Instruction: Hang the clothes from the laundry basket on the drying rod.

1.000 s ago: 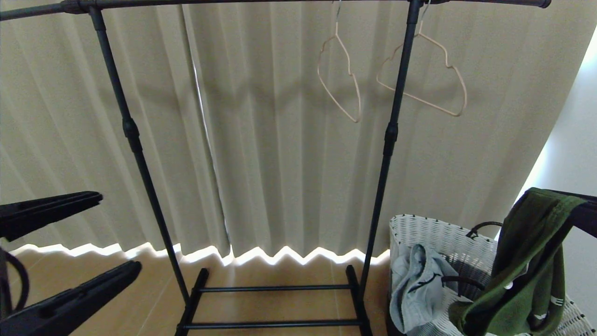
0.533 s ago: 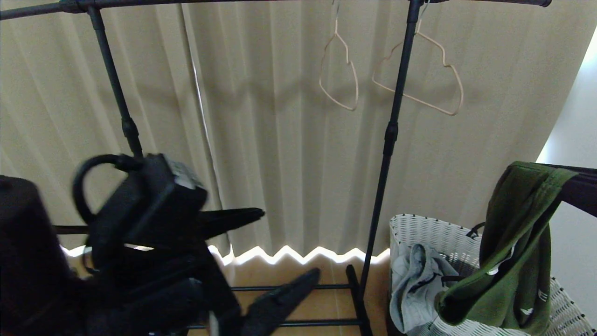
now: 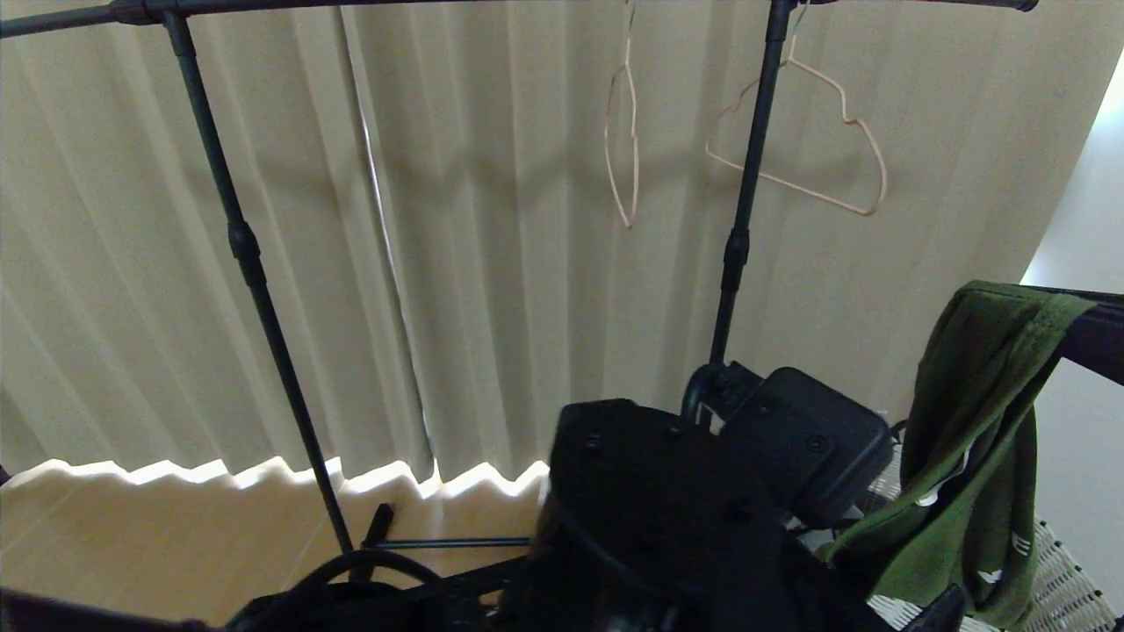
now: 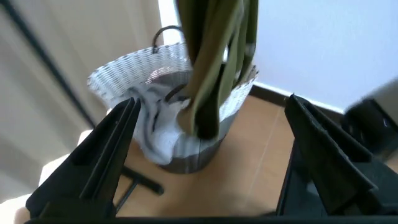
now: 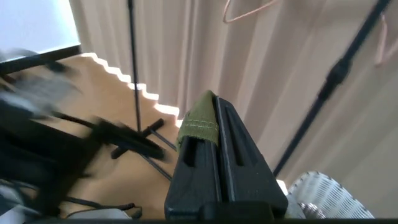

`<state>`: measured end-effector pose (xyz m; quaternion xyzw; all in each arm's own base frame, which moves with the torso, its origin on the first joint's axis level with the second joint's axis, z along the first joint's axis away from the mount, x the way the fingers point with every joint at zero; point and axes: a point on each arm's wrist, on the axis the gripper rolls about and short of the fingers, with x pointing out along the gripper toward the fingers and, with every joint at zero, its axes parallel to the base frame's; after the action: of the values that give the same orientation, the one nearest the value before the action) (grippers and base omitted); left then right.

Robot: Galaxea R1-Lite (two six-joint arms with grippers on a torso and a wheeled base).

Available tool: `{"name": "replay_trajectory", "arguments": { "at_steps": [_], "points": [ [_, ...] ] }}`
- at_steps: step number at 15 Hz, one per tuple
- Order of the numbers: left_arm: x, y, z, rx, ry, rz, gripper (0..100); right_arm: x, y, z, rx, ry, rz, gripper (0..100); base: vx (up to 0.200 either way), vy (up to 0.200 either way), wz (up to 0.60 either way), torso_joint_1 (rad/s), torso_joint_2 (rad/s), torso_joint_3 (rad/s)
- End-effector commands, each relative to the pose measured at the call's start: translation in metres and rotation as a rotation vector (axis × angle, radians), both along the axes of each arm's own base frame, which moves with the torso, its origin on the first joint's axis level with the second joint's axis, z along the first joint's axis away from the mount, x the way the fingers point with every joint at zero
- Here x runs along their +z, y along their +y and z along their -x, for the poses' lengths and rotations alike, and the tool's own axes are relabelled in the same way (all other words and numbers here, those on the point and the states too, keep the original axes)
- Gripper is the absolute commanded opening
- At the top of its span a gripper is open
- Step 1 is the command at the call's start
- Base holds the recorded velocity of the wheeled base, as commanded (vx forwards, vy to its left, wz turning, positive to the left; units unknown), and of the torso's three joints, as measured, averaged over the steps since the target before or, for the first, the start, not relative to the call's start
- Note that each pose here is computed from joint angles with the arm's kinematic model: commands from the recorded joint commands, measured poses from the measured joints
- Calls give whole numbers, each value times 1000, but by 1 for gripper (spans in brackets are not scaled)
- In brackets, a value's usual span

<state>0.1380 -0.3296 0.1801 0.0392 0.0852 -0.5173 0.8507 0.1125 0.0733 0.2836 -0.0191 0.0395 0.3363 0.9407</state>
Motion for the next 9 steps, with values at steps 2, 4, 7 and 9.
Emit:
{"name": "replay_trajectory", "arguments": {
  "at_steps": [2, 4, 7, 9],
  "points": [
    [-33, -33, -25, 32, 27, -44, 100, 2, 0, 3, 11, -9, -5, 0, 0, 0, 0, 0, 0, 0],
    [-32, -31, -40, 73, 49, -23, 100, 2, -1, 4, 11, -14, -8, 0, 0, 0, 0, 0, 0, 0],
    [-36, -28, -53, 111, 94, -4, 100, 1, -1, 5, 14, -12, -8, 0, 0, 0, 0, 0, 0, 0],
    [-46, -37, -69, 142, 101, 0, 100, 2, -1, 5, 15, -14, -8, 0, 0, 0, 0, 0, 0, 0]
  ]
}}
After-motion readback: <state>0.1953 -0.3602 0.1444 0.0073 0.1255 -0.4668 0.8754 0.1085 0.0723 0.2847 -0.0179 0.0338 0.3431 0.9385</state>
